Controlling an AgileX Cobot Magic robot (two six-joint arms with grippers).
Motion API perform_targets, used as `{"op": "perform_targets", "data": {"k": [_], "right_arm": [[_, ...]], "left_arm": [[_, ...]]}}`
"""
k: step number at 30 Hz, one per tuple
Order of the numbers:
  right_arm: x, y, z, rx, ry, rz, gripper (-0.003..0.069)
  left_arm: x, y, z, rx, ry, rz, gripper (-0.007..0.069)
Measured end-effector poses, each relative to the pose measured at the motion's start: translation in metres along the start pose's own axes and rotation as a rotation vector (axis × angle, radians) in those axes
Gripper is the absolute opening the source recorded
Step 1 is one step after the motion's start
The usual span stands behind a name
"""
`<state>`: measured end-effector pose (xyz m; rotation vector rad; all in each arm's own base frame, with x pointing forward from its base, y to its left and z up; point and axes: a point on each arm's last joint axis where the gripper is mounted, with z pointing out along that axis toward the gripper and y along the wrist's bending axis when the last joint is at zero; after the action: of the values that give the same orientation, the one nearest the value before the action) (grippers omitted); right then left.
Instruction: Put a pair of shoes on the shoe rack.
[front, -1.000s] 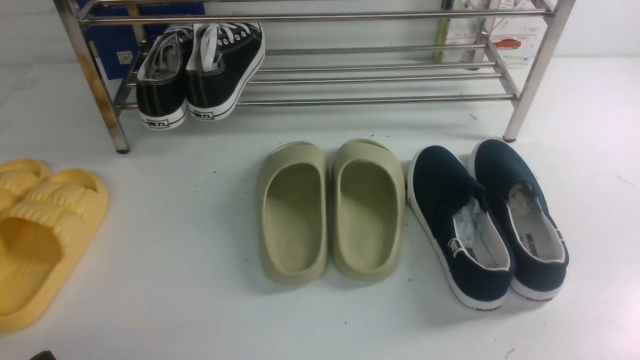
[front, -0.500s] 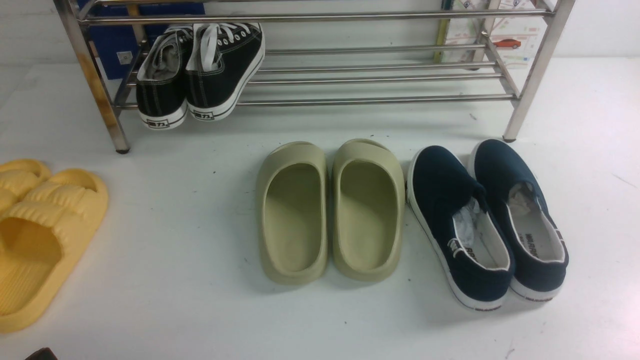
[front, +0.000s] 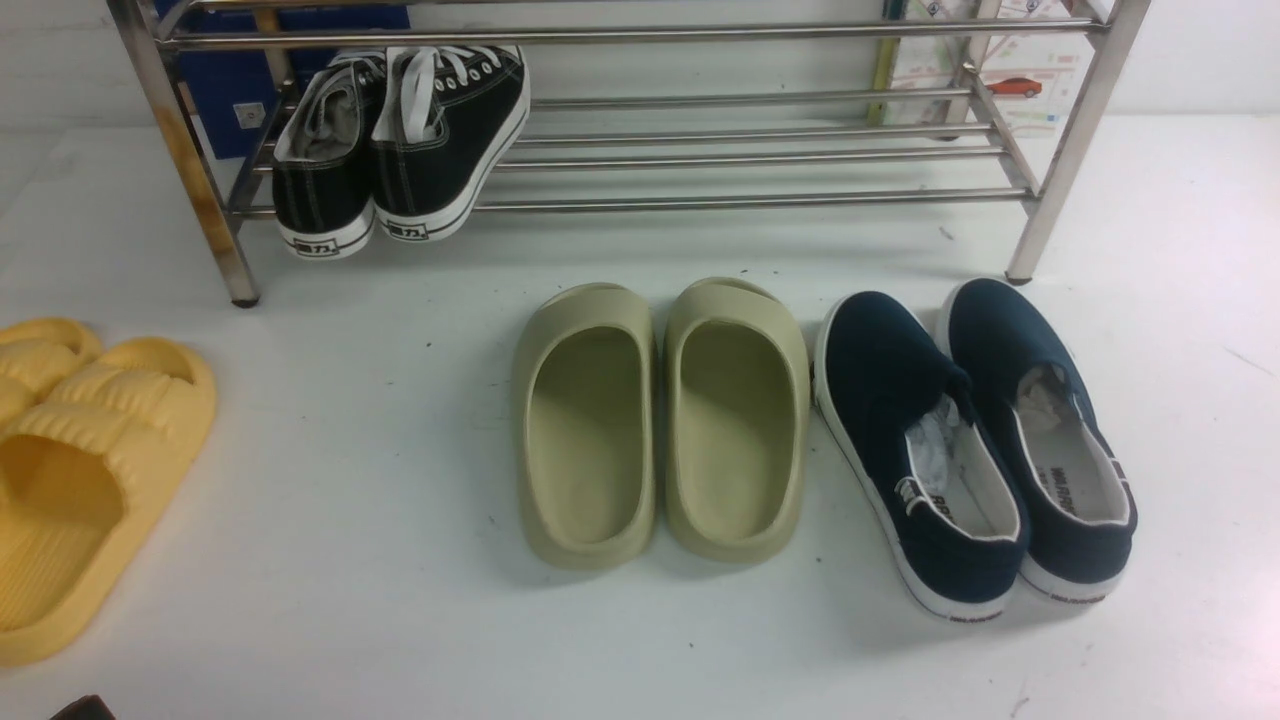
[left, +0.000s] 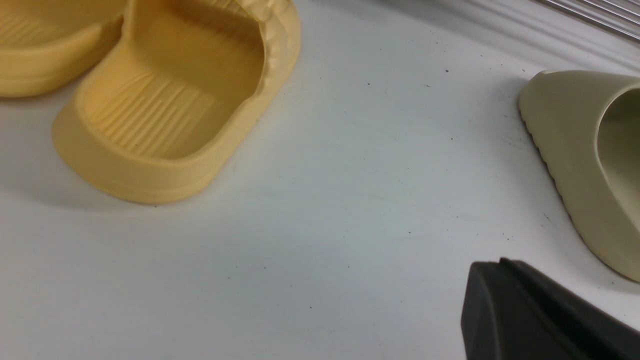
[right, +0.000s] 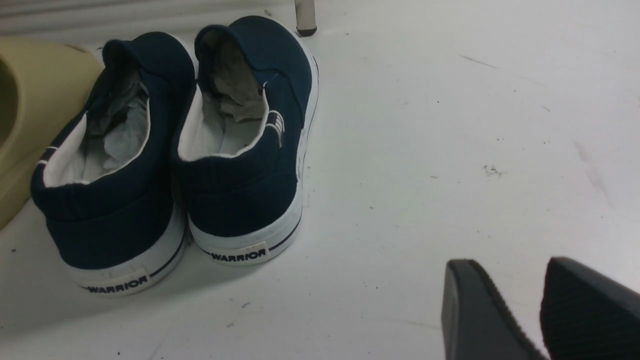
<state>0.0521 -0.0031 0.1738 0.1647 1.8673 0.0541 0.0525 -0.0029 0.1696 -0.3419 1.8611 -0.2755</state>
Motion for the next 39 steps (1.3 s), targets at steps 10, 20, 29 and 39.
{"op": "perform_targets", "data": {"k": [10,20,29,39], "right_arm": [[0.0,0.0,0.0,0.0,0.0,0.0,0.0239],[0.0,0.0,0.0,0.0,0.0,0.0,0.0239],[0.0,0.0,0.0,0.0,0.0,0.0,0.0239],[0.0,0.0,0.0,0.0,0.0,0.0,0.0239]], "left_arm": [[-0.0003,0.0,0.0,0.0,-0.003,0.002,-0.0013],[-0.0014,-0.0001,0.0,0.001,-0.016,0.008,-0.0013],[-0.0014,-0.0001,0.0,0.001,-0.016,0.008,-0.0013],[-0.0015,0.0,0.0,0.0,-0.016,0.01,-0.0011]]}}
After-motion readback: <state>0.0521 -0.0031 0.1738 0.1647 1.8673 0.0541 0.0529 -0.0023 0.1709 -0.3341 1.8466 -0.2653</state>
